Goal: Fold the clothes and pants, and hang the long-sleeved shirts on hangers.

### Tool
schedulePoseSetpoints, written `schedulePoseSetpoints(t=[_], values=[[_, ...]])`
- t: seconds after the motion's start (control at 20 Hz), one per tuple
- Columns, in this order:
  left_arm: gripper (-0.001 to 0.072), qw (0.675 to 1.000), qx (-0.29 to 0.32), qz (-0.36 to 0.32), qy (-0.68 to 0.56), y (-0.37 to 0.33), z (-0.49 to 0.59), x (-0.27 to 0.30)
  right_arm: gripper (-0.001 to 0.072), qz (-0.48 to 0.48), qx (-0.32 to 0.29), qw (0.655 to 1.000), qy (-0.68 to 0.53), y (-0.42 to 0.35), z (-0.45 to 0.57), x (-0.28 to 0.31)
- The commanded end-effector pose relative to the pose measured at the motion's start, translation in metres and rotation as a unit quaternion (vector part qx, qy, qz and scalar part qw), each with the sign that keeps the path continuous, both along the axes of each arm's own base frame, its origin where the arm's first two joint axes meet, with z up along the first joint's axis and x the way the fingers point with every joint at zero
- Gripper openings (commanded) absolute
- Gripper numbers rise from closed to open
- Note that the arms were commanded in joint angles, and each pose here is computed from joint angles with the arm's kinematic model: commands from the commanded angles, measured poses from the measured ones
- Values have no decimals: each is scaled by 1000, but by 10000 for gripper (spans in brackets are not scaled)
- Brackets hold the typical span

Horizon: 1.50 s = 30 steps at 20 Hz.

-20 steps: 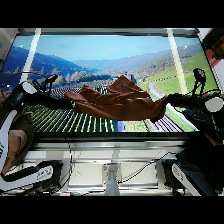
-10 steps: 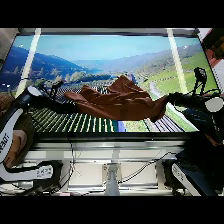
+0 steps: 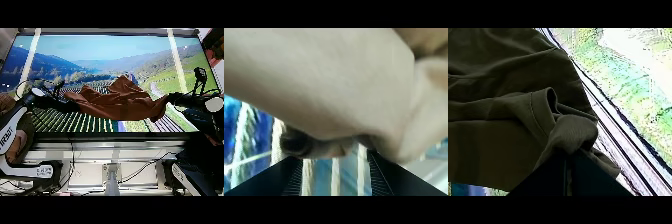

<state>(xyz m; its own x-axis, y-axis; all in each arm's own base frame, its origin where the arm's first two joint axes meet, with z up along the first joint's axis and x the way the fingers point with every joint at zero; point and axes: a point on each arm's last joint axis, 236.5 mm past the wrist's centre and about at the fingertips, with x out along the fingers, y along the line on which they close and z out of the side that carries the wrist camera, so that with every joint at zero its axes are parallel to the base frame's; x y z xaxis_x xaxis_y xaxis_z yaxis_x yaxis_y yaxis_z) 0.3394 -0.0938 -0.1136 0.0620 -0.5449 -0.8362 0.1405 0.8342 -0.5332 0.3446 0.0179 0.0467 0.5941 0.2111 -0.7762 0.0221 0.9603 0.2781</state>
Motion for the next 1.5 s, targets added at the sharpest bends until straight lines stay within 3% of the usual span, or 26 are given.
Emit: schedulePoseSetpoints(t=[0.0, 0.25, 0.3, 0.35, 0.4, 0.55, 0.65, 0.7, 0.75, 1.05, 1.45], values=[[467, 1000, 11, 18, -21, 5, -4, 13, 14, -1, 2, 1000, 0, 1, 0, 0], [461, 999, 16, 21, -27, 8, -5, 16, 14, -1, 2, 1000, 0, 1, 0, 0], [411, 999, 16, 21, -27, 8, -5, 16, 14, -1, 2, 1000, 0, 1, 0, 0], [307, 999, 16, 21, -27, 7, -5, 16, 14, -1, 2, 1000, 0, 1, 0, 0], [266, 999, 16, 20, -27, 7, -5, 16, 14, -1, 2, 1000, 0, 1, 0, 0], [265, 999, 16, 5, -28, -2, -5, 14, 15, -1, 2, 1000, 0, 1, 0, 0], [147, 999, 16, -8, -31, -9, -5, 12, 14, -2, 6, 1000, 0, 2, 1, 0], [49, 999, 15, -17, -33, -11, -4, 11, 14, -2, 10, 1000, -1, 3, 1, 0], [26, 999, 14, -20, -32, -11, -4, 9, 14, -2, 12, 1000, -2, 4, 2, 1], [26, 997, -32, -73, -21, -22, 53, -1, 14, -10, 1, 998, -61, -3, 42, 23], [26, 963, 12, -62, -260, 1, 228, 31, 14, -31, -70, 977, -199, -32, 158, 57]])
